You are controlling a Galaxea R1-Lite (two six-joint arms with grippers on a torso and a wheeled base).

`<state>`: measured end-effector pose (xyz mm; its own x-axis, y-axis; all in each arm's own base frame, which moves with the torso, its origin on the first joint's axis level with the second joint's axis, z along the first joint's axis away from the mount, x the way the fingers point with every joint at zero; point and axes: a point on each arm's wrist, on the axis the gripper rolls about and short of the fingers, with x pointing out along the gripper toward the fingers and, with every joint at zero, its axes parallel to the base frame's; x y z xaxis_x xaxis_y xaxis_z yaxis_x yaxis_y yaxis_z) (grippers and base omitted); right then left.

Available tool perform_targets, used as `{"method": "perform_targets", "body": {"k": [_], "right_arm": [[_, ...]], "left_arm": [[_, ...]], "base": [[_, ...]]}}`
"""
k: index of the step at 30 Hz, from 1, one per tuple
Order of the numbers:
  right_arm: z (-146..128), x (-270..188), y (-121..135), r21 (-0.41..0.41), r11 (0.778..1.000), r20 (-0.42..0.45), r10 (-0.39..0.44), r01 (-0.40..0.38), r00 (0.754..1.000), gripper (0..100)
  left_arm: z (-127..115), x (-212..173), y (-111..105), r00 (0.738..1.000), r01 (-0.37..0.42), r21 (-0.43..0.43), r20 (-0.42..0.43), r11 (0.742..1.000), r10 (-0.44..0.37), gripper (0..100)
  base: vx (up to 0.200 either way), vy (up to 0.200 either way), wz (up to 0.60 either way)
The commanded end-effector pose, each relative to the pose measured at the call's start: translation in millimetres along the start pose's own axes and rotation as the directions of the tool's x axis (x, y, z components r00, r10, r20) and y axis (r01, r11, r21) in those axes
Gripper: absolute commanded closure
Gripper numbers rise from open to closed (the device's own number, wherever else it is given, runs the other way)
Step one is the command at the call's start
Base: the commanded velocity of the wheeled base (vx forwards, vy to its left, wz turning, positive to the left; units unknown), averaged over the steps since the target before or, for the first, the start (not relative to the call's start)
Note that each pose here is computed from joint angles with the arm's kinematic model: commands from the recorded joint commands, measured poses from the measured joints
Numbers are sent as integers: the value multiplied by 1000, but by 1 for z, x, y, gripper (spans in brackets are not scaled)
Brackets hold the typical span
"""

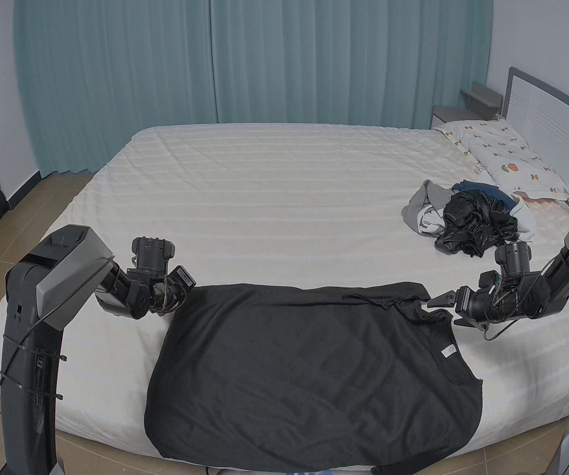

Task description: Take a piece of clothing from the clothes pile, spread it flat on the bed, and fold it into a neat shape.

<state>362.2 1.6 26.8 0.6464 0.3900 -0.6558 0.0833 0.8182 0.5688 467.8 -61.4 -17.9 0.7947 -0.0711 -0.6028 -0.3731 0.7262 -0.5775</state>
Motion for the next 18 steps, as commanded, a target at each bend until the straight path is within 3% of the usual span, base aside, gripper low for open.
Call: {"method": "perform_targets", "body": {"k": [1,6,18], "right_arm": [[10,6,16,46,998,70,39,-42,997,0],[17,33,28,58,998,137,-15,7,990,0],[19,86,32,41,994,169,-109,104,979,0]], "left_arm": [[9,-1,-3,999,24,-51,42,998,-22,100],[13,-1,-7,993,84,-113,91,990,-74,100],[9,3,0,994,74,-120,84,990,-64,100]], "base": [[0,0,0],[0,0,0],[0,0,0]]}}
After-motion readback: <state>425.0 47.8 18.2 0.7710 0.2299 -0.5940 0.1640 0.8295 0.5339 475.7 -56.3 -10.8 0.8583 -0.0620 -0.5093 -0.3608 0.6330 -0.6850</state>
